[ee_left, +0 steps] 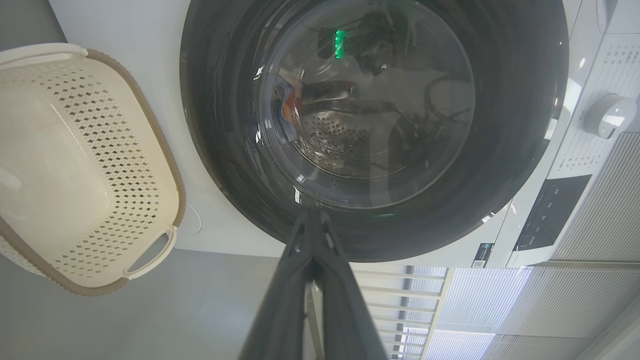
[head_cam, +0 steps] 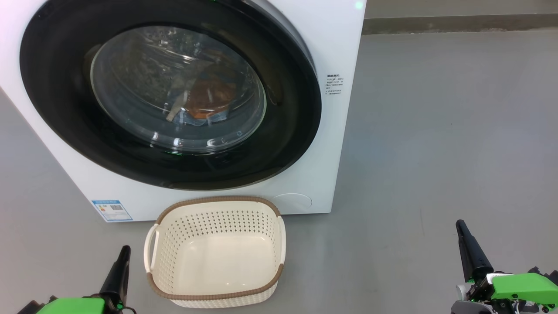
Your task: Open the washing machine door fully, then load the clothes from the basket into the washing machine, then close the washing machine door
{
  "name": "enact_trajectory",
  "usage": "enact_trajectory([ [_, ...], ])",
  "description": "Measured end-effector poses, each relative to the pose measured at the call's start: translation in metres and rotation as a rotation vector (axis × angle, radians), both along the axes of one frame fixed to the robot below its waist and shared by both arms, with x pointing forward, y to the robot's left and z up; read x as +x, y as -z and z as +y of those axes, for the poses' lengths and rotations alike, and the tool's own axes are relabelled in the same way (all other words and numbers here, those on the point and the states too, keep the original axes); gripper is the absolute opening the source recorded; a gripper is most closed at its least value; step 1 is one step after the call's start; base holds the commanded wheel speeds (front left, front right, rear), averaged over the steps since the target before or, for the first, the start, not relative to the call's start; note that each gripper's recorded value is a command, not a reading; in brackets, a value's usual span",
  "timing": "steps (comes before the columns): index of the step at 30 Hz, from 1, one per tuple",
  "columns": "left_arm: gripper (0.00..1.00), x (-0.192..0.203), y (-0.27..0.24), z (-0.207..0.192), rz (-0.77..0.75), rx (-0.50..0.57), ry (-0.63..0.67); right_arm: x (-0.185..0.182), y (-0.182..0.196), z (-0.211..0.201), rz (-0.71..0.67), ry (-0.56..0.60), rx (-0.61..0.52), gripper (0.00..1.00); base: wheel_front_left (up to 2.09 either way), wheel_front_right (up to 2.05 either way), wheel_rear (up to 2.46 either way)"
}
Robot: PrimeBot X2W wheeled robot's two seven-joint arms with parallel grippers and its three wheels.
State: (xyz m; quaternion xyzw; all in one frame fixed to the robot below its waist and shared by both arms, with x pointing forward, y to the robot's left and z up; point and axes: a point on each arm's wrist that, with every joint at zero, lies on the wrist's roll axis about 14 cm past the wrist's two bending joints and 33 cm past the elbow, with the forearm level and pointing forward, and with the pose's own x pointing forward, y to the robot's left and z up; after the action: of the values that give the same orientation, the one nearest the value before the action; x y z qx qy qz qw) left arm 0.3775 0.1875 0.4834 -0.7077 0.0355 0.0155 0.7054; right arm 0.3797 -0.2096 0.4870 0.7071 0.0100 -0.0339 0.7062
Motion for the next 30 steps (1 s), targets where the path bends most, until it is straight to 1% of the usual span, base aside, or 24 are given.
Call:
enact_trajectory([
  [30,0.0,0.0,0.0,-0.0001,0.0,-0.002,-0.001,0.0,0.0001,0.0006,0.0,0.0,0.003,0.0,0.0,0.0,0.0],
])
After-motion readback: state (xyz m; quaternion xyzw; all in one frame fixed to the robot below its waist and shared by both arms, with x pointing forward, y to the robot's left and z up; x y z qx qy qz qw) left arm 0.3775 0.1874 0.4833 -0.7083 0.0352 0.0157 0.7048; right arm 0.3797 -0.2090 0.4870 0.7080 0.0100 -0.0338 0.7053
